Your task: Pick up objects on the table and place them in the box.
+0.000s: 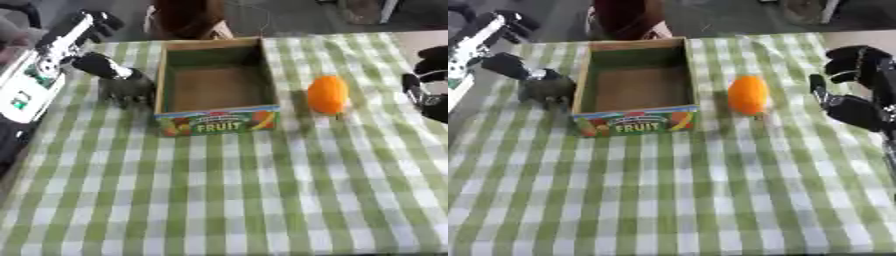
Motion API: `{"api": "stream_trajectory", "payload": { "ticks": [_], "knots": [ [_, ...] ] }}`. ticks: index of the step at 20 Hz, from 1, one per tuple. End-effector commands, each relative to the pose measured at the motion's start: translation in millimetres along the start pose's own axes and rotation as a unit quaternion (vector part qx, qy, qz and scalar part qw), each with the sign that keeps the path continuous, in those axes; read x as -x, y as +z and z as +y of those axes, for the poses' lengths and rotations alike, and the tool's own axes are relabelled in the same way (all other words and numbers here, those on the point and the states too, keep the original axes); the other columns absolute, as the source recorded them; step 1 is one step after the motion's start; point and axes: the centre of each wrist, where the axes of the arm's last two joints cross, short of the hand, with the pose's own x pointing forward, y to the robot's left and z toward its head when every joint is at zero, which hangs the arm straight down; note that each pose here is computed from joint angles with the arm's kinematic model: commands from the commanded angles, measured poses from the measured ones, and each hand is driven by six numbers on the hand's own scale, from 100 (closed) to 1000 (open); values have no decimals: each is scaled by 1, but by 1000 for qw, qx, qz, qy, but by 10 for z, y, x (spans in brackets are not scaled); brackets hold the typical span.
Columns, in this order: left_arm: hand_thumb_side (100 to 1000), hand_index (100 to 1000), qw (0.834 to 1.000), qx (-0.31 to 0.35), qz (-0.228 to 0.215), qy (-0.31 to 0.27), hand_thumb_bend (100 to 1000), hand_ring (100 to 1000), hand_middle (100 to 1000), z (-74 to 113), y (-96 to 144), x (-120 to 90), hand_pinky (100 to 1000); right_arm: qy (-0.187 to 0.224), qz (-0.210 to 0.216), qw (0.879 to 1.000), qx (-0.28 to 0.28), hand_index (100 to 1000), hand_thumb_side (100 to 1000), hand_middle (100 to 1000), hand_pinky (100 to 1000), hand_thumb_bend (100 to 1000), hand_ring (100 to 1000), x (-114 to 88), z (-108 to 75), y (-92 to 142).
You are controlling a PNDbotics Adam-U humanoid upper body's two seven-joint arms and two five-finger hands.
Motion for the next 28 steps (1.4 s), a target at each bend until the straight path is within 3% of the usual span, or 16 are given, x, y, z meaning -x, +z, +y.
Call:
{"api": "stream_trajectory", "payload": {
  "ticks": [1, 10, 21, 25, 28],
  "knots": [
    [160, 798, 999, 23, 11, -34, 755, 775, 744, 86, -82, 55, 794, 5, -14, 1000, -1, 723, 100, 580, 659, 240, 668, -66, -53, -48],
    [156, 775, 994, 92, 21, -62, 738, 743, 704, 86, -237, 271, 774, 3, -11, 1000, 0, 722, 100, 579, 659, 237, 668, -49, -47, -33],
    [154, 761, 989, 72, 47, -116, 697, 725, 687, -176, -288, 315, 762, 0, -10, 1000, 0, 722, 100, 579, 659, 232, 668, -44, -39, -32],
    [156, 746, 986, 61, 48, -146, 653, 709, 669, -241, -302, 294, 755, -1, -12, 1000, 0, 721, 100, 579, 658, 230, 668, -51, -36, -39],
    [157, 697, 982, 68, 47, -169, 541, 646, 603, -271, -308, 284, 731, -1, -12, 1000, 1, 721, 100, 579, 659, 228, 668, -50, -38, -39]
  ]
}}
